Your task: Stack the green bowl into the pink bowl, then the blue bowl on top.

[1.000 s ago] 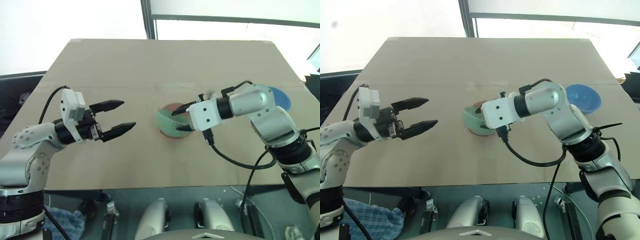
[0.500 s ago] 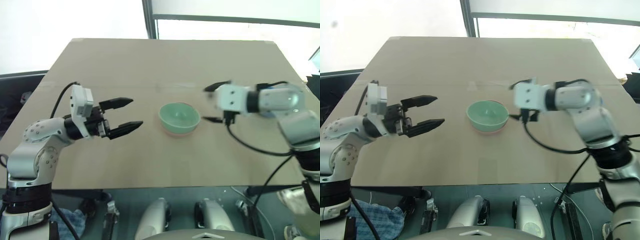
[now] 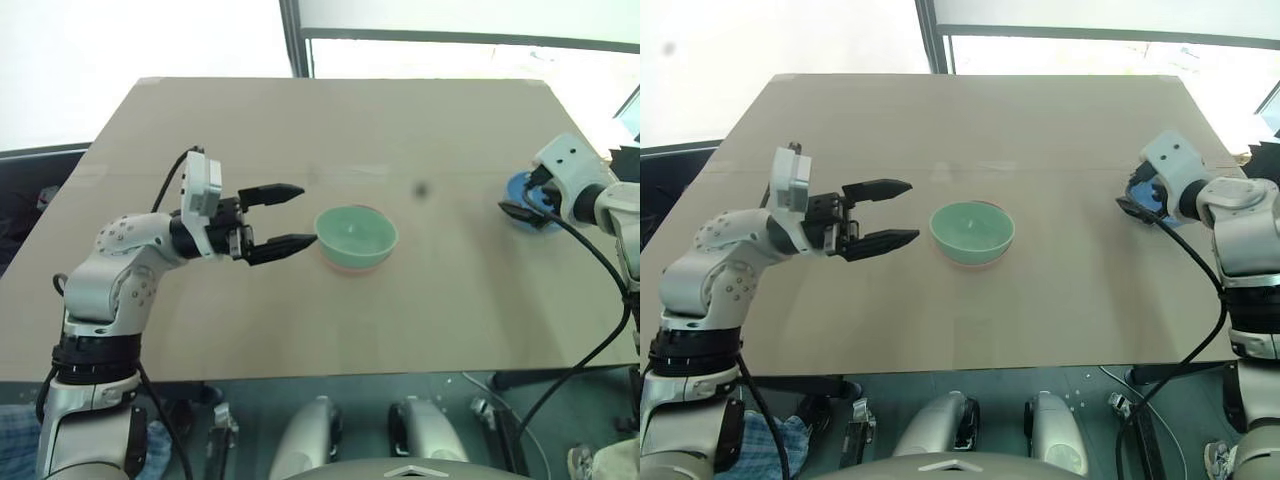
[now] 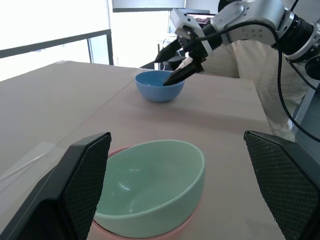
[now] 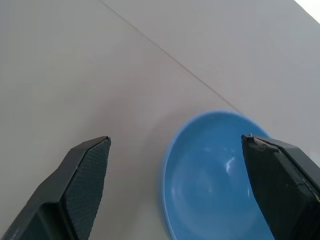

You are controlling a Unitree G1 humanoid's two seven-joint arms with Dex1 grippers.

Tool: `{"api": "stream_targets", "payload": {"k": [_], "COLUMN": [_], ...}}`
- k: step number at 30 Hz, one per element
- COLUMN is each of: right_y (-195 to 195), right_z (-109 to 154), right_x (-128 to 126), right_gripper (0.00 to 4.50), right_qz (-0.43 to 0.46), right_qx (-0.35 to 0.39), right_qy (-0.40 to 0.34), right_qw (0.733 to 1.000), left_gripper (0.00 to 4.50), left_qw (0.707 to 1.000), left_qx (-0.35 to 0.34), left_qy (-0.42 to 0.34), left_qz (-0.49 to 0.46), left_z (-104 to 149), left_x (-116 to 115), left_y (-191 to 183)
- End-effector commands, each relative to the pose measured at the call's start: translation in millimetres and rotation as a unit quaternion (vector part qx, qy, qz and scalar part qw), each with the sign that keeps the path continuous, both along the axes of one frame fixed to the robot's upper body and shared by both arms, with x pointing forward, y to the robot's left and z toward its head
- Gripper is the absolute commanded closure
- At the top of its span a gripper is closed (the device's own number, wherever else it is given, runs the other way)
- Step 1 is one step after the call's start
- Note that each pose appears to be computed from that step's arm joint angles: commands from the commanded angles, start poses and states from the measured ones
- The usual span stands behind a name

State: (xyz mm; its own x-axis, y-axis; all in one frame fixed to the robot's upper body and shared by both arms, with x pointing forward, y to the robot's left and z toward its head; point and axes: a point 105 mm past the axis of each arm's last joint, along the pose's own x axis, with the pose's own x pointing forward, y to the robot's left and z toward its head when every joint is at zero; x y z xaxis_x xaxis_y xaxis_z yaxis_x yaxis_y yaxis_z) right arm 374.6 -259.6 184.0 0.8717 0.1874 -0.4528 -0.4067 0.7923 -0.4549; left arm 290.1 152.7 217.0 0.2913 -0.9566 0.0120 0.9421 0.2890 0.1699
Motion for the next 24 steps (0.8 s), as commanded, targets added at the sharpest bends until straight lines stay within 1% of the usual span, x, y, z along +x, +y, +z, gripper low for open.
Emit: {"api": "stream_targets", "payload": {"k": [1,5,7,8,11,15,16,17,19,20,24], "right_y": [-13.4,-25.8,-28.9,-29.0,-30.7,-30.0,-29.0,-28.0,-26.5,-26.1,-18.8], "right_z": [-6.4,-29.6,-36.4,-40.1,-50.6,-54.3,-54.3,-54.3,-54.2,-54.1,-51.2], "right_x": [3.8,6.8,7.1,6.8,6.5,7.8,8.2,8.6,9.2,9.5,11.0], "right_gripper": [0.11,0.11,0.11,0.11,0.92,2.68,3.02,3.55,4.35,4.43,4.43], "right_qz": [-0.03,-0.053,-0.056,-0.059,-0.062,-0.058,-0.057,-0.055,-0.053,-0.052,-0.028], "right_qx": [0.014,0.019,0.02,0.032,0.043,0.041,0.042,0.043,0.043,0.043,0.029], "right_qy": [0.001,0.031,0.041,0.05,0.066,0.067,0.067,0.067,0.066,0.065,0.055], "right_qw": [0.999,0.998,0.997,0.996,0.995,0.995,0.995,0.995,0.996,0.996,0.998], "left_gripper": [0.0,0.0,0.0,0.0,0.0,0.0,0.0,0.0,0.0,0.0,0.0], "left_qw": [1.0,1.0,1.0,1.0,1.0,1.0,1.0,1.0,1.0,1.0,1.0], "left_qx": [0.005,0.003,0.001,0.001,-0.001,-0.001,-0.001,0.0,0.0,0.0,0.002], "left_qy": [-0.022,-0.023,-0.023,-0.023,-0.023,-0.022,-0.022,-0.022,-0.023,-0.023,-0.023], "left_qz": [-0.01,-0.012,-0.012,-0.012,-0.008,-0.005,-0.004,-0.002,0.001,0.002,0.003], "left_z": [7.9,8.4,8.8,8.9,8.3,7.7,7.7,7.9,8.1,8.2,8.2], "left_x": [0.0,-0.7,-1.3,-1.6,-2.8,-3.7,-3.7,-3.6,-3.3,-3.2,-3.7], "left_y": [-3.7,-5.8,-6.1,-6.1,-5.4,-4.8,-4.5,-4.0,-3.1,-2.8,-1.6]}}
